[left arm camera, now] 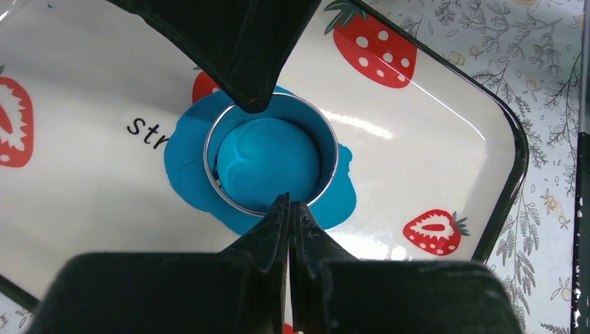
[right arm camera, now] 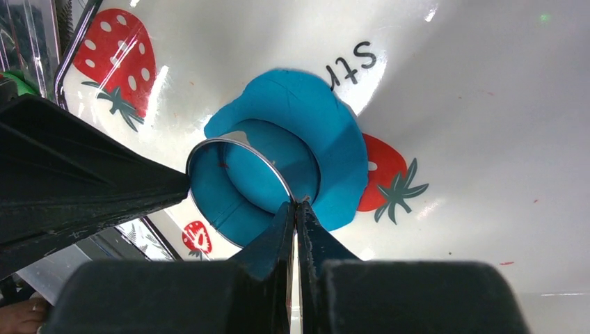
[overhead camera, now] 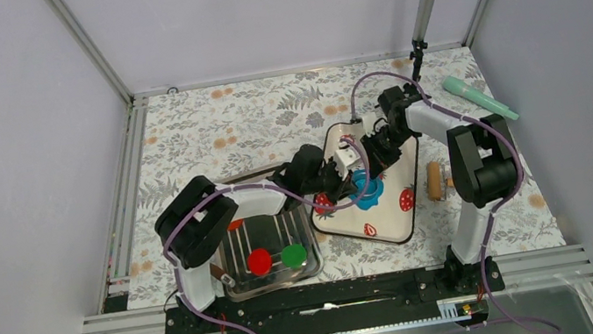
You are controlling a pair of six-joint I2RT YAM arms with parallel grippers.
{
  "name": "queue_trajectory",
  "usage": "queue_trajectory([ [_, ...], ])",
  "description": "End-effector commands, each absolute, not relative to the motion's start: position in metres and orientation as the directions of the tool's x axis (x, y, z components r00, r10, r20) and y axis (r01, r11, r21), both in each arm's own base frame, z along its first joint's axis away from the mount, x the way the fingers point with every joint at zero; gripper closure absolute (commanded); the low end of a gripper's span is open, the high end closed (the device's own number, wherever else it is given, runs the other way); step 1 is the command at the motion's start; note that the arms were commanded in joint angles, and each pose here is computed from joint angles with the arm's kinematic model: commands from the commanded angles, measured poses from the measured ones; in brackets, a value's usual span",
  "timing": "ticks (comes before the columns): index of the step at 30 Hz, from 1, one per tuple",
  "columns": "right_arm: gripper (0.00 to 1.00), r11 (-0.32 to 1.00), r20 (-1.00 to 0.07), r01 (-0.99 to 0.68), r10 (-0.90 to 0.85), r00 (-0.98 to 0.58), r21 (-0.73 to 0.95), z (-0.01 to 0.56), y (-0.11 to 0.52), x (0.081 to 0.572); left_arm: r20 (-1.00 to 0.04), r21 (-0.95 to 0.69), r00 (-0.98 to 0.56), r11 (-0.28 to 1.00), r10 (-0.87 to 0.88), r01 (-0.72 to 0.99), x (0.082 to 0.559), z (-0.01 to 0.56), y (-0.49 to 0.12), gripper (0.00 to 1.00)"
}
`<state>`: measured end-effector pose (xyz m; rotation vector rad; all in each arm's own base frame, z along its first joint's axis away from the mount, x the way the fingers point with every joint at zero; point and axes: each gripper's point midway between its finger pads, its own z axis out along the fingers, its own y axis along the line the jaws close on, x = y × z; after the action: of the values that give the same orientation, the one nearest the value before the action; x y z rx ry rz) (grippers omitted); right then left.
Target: Roll out the dumpling wrappers from the dough
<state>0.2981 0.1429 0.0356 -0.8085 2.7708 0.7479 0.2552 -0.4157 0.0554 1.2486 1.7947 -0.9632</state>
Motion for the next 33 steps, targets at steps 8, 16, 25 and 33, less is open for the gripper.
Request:
queue_trajectory([
  [8,0.75,0.757,-0.262,-0.533,-0.464,-0.846,0.378,0.062,0.142,0.307,-0.773,-0.205,-0.385,0.377,0.504,0.903,0.254,0.088,-0.346,0.91],
  [16,0.64,0.747,-0.316,-0.554,-0.46,-0.83,0.367,0.093,0.143,0.306,-0.781,-0.211,-0.476,0.547,0.404,0.81,0.288,0.142,-0.298,0.64],
  [25,0.48,0.751,-0.566,-0.602,-0.38,-0.731,0.273,0.134,0.137,0.281,-0.799,-0.214,-0.412,0.434,0.438,0.875,0.268,0.156,-0.295,0.56],
  [33,0.31,0.883,-0.496,-0.317,-0.115,-0.861,0.346,0.11,0.108,0.258,-0.71,-0.366,-0.617,0.571,0.339,0.735,0.306,0.15,-0.322,0.46],
])
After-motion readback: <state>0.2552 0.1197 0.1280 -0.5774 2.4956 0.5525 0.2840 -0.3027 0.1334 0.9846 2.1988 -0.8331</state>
